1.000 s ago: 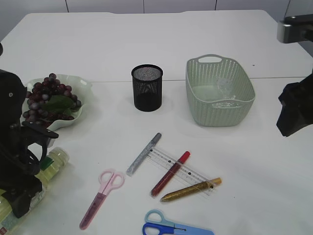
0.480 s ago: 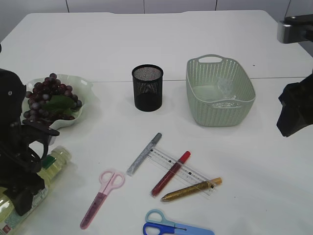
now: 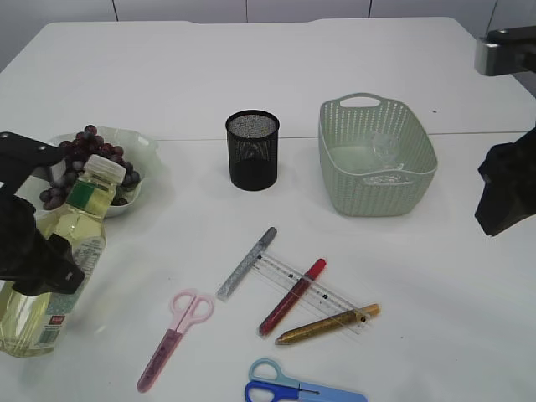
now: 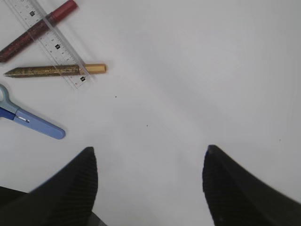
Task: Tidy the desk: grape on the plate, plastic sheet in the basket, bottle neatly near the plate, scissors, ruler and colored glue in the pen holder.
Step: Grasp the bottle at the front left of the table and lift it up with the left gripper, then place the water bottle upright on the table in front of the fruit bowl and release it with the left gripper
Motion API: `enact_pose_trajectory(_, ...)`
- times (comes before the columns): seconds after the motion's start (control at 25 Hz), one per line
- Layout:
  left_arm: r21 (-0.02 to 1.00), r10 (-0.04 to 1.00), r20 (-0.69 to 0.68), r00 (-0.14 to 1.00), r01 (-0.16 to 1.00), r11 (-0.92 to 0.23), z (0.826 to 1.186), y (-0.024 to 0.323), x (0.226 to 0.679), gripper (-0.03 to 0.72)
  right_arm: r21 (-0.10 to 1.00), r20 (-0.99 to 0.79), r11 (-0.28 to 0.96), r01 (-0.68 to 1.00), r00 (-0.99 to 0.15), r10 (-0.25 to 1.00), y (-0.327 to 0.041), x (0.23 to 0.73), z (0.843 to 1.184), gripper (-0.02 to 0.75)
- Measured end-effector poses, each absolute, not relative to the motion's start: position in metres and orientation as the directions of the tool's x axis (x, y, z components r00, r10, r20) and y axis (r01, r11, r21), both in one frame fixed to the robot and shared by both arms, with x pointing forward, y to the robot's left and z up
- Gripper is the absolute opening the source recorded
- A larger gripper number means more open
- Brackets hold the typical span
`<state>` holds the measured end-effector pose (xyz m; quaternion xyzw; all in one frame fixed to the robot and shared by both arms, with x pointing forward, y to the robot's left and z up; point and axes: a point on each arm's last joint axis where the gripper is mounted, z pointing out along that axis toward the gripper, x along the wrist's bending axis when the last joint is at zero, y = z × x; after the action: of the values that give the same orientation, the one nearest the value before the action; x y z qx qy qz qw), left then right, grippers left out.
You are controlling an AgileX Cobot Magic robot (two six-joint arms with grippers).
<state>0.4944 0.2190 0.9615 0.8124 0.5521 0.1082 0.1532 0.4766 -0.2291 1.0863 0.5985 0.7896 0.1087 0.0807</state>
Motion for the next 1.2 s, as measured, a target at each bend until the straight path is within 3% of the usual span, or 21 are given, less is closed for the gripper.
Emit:
enact_pose_trajectory(0.28, 0.655, 0.939, 0.025, 0.343, 0.704, -0.274, 0.971, 0.231, 0.459, 0.43, 0.268, 0.003, 0.26, 0.928, -0.271, 0.963, -0.229, 0.477, 1.086, 0.515)
enact_pose_trajectory(0.6, 0.844, 0.96, 0.015, 0.28, 0.512, -0.162, 0.961, 0.238, 0.447, 0.43, 0.268, 0.003, 0.26, 0.928, -0.271, 0.963, -0.229, 0.477, 1.086, 0.515)
enact_pose_trajectory(0.92, 0.937, 0.972, -0.096, 0.215, 0.349, 0.016, 0.95, 0.238, 0.455, 0.43, 0.268, 0.003, 0.26, 0.928, -0.271, 0.963, -0.229, 0.477, 1.086, 0.515)
enact_pose_trajectory(1.2, 0.981, 0.939, -0.097, 0.331, 0.192, 0.034, 0.942, 0.225, 0.466, 0.43, 0.268, 0.003, 0.26, 0.928, -0.271, 0.963, -0.229, 0.477, 1.086, 0.515)
